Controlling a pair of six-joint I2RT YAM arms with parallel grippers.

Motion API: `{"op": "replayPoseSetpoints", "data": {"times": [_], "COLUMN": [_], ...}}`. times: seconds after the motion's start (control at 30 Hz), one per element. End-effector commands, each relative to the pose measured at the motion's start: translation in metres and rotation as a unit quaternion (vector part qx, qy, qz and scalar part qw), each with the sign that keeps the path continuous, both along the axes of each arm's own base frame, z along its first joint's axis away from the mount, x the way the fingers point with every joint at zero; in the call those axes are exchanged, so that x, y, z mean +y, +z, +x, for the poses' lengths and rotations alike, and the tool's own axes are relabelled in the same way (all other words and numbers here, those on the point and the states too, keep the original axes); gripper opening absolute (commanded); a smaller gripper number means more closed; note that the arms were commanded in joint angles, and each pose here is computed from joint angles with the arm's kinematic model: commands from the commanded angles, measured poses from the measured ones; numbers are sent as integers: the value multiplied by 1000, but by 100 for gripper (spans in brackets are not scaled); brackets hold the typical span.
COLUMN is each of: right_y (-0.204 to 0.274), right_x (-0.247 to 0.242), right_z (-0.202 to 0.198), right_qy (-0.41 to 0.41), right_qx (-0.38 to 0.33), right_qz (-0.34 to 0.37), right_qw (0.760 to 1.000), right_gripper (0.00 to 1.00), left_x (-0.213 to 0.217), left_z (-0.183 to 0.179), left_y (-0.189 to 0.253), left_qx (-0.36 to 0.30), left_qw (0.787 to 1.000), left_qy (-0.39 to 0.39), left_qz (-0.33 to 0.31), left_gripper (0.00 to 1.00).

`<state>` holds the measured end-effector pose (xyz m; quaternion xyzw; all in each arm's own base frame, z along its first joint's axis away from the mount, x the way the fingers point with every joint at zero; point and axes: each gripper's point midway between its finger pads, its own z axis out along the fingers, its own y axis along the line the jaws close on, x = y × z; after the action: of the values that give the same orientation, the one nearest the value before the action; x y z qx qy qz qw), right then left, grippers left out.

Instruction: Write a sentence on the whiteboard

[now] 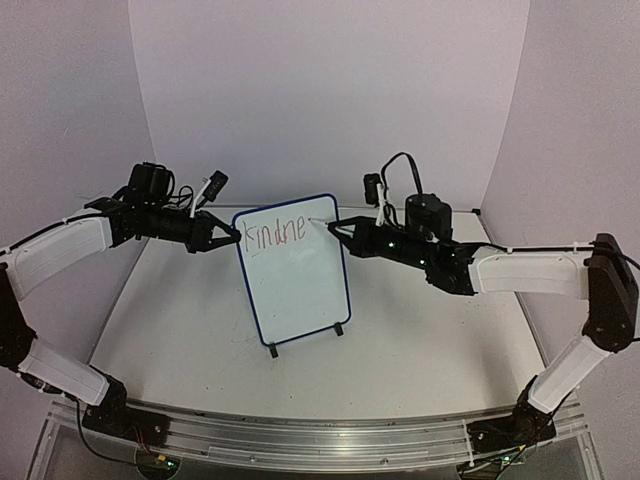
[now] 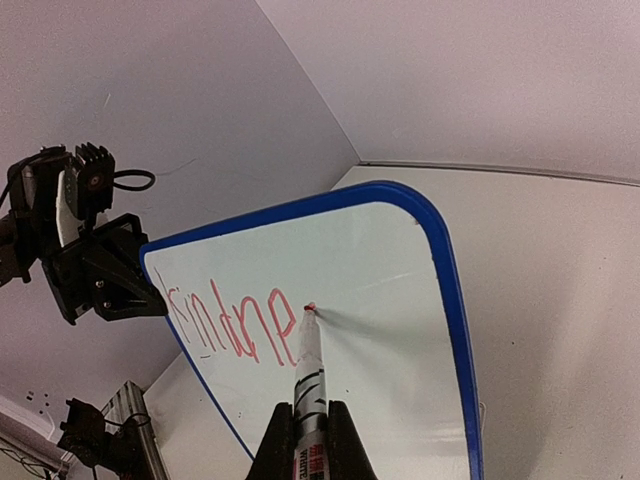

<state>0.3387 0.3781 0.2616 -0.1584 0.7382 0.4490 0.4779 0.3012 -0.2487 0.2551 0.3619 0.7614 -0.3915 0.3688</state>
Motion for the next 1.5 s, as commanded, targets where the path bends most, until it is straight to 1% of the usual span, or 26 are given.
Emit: {"op": "replayPoseSetpoints", "data": {"times": [0.0,0.23,0.57,0.77,1.03,1.2,1.33,1.47], "right_y": [7,-9,-17,-17,-32,-37,-31,-17], "right_x": [7,6,-17,-23,-6,-2,5,14], "right_z": [7,2,1,0,-9,-11,-11,-12], "right_qy": [6,15,-31,-41,11,20,28,44], "right_qx": [-14,2,5,4,25,32,27,18], "right_qz": [6,-7,-19,-21,-37,-42,-35,-9], "right_qw": [1000,1000,999,999,999,998,999,999], "right_gripper": [0,0,0,0,0,0,0,0], "left_x": [0,0,-1,-1,-1,-1,-2,-2], "left_z": [-4,-4,-4,-4,-4,-4,-4,-4], "left_y": [-23,-23,-24,-24,-23,-23,-24,-25], "left_qx": [18,17,20,20,19,19,20,20], "left_qw": [999,999,999,999,999,999,999,999], "left_qy": [-4,-4,-4,-4,-5,-5,-6,-6], "left_qz": [40,40,41,41,40,40,40,41], "left_gripper": [0,0,0,0,0,0,0,0]}}
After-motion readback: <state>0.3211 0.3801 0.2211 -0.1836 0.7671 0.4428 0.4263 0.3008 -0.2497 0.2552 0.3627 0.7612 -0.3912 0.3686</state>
